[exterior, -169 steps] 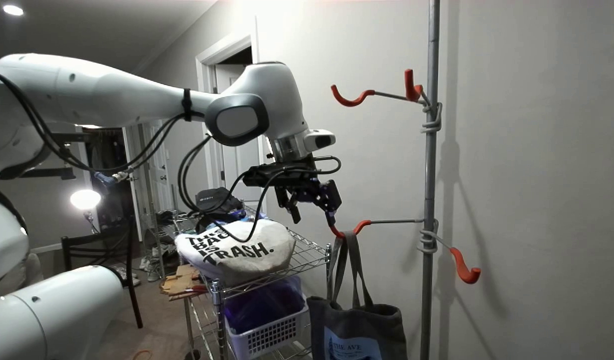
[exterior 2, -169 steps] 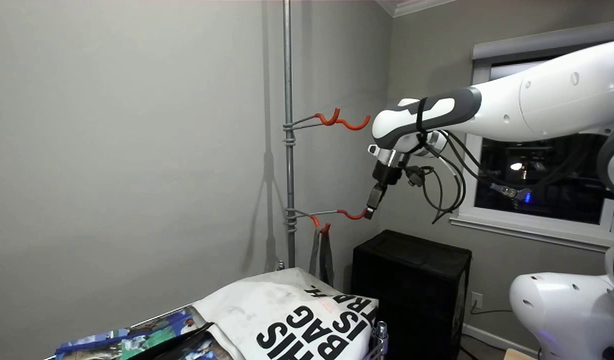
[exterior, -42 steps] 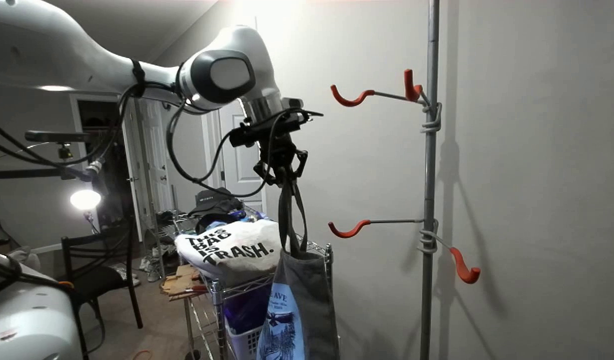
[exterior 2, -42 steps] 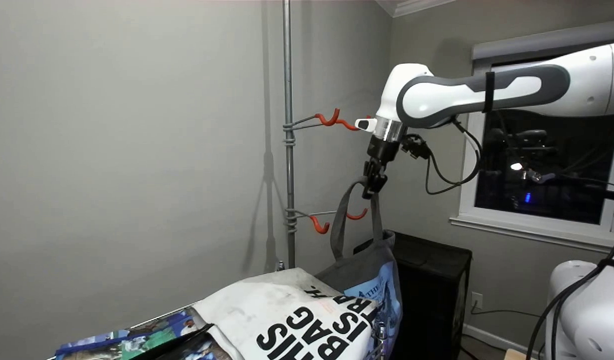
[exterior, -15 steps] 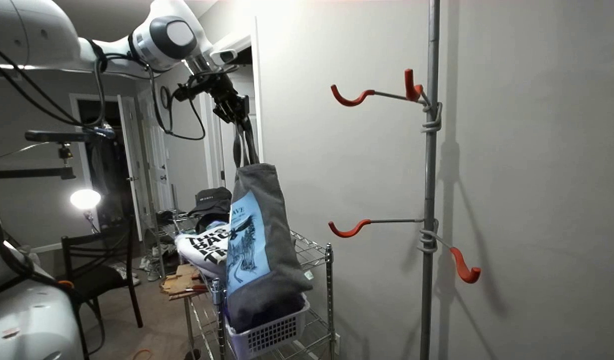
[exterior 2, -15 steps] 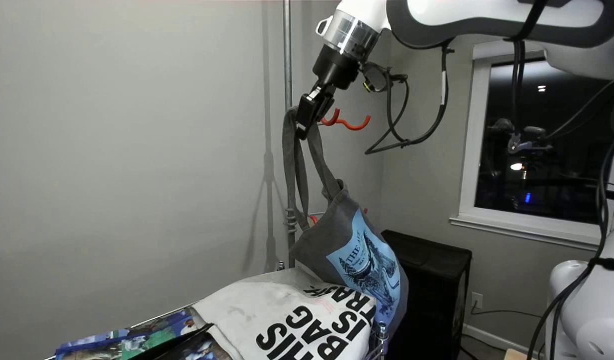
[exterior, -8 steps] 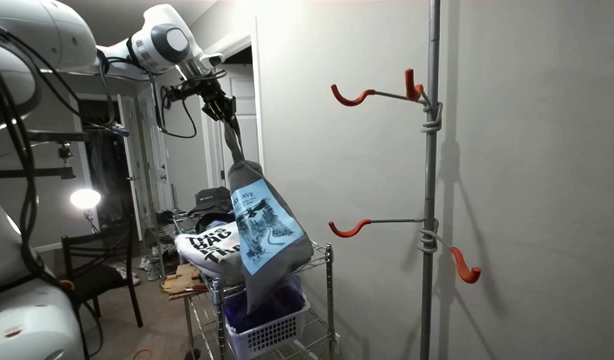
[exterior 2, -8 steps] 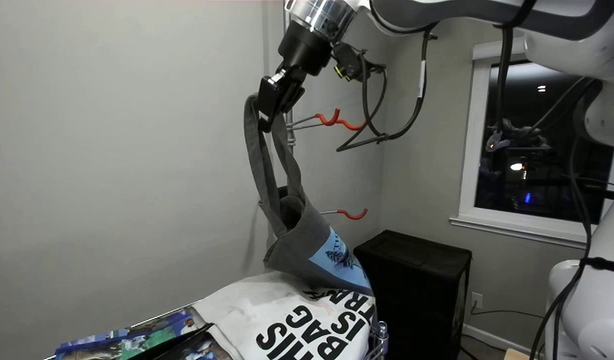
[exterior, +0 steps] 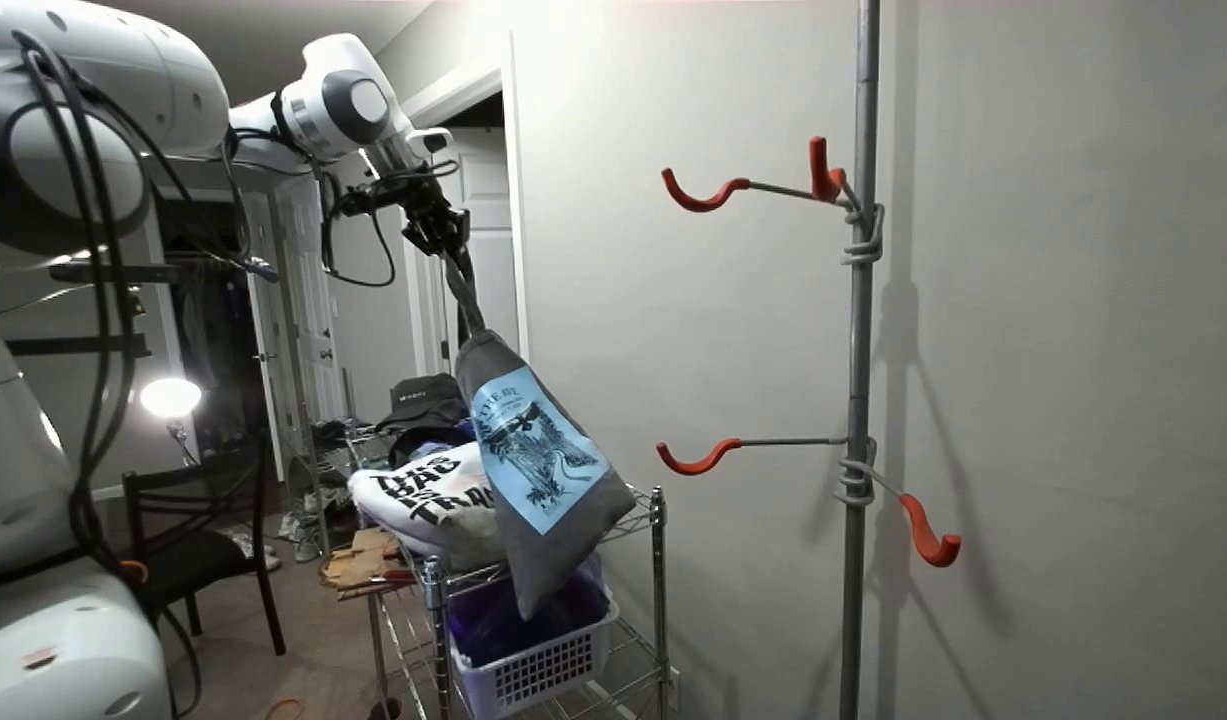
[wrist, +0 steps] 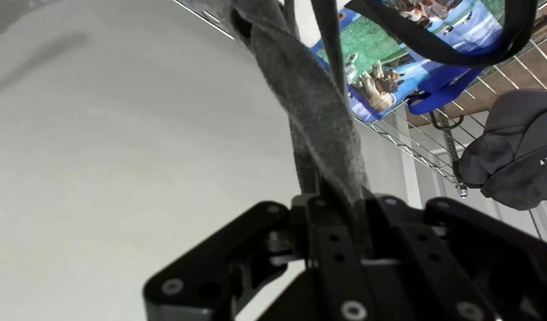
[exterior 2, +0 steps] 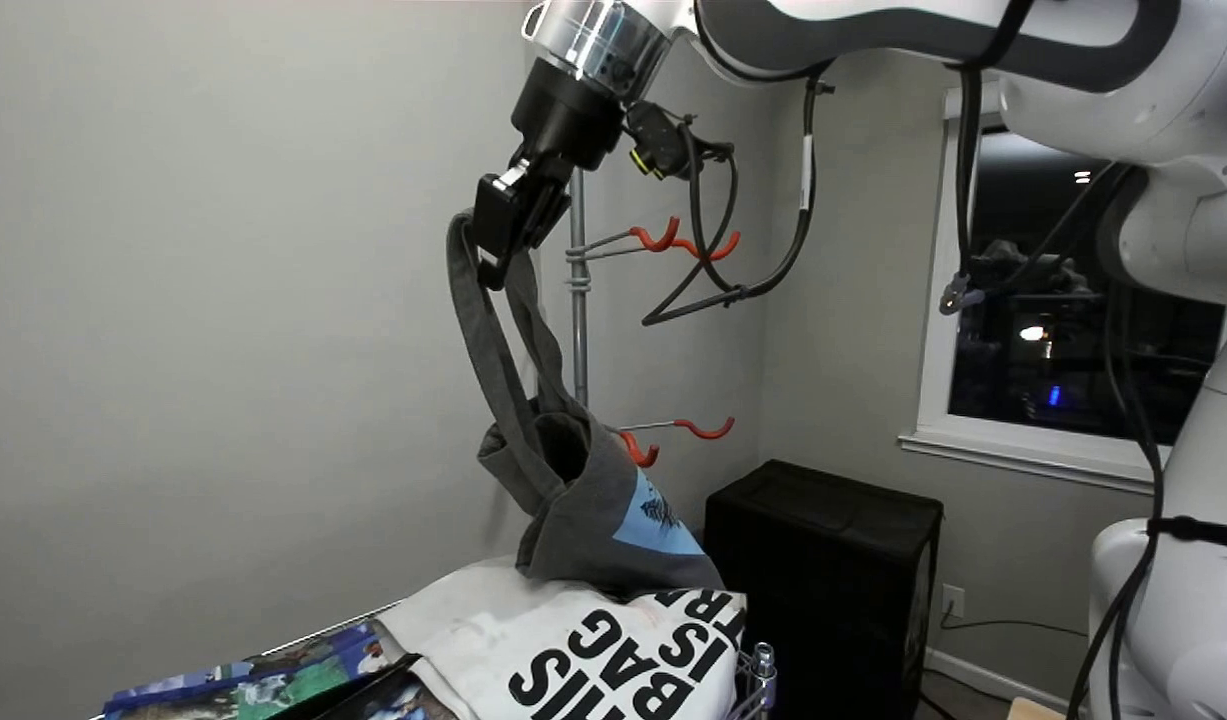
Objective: Take the bags off of the coat rack
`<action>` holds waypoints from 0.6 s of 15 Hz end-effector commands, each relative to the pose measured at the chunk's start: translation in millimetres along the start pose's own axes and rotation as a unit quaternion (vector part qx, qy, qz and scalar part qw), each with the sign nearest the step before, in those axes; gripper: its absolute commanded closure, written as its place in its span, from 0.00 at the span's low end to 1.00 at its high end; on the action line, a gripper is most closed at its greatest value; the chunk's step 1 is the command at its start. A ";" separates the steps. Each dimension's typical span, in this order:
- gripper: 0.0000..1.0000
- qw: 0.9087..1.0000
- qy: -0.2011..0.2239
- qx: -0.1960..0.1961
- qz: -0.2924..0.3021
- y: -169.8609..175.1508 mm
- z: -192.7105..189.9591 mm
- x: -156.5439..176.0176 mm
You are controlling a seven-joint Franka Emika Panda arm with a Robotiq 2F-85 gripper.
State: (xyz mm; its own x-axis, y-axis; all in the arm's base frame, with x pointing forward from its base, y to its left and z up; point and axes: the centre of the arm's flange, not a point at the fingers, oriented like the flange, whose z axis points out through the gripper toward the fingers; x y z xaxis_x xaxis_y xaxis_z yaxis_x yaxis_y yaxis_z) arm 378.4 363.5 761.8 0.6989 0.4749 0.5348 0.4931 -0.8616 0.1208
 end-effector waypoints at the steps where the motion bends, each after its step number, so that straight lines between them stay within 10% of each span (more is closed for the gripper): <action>1: 0.95 1.000 -0.002 -0.002 -0.002 -4.0 -4.3 10.6; 6: 0.95 1.000 -0.019 0.006 -0.009 -22.8 9.8 3.7; 9: 0.95 0.997 -0.042 0.028 -0.055 -89.6 25.8 -35.1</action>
State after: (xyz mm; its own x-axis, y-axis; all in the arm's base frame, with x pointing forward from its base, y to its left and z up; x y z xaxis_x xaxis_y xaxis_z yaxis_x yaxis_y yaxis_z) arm 372.2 391.6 743.5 0.6947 0.5315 0.4847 0.5472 -0.8278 0.1235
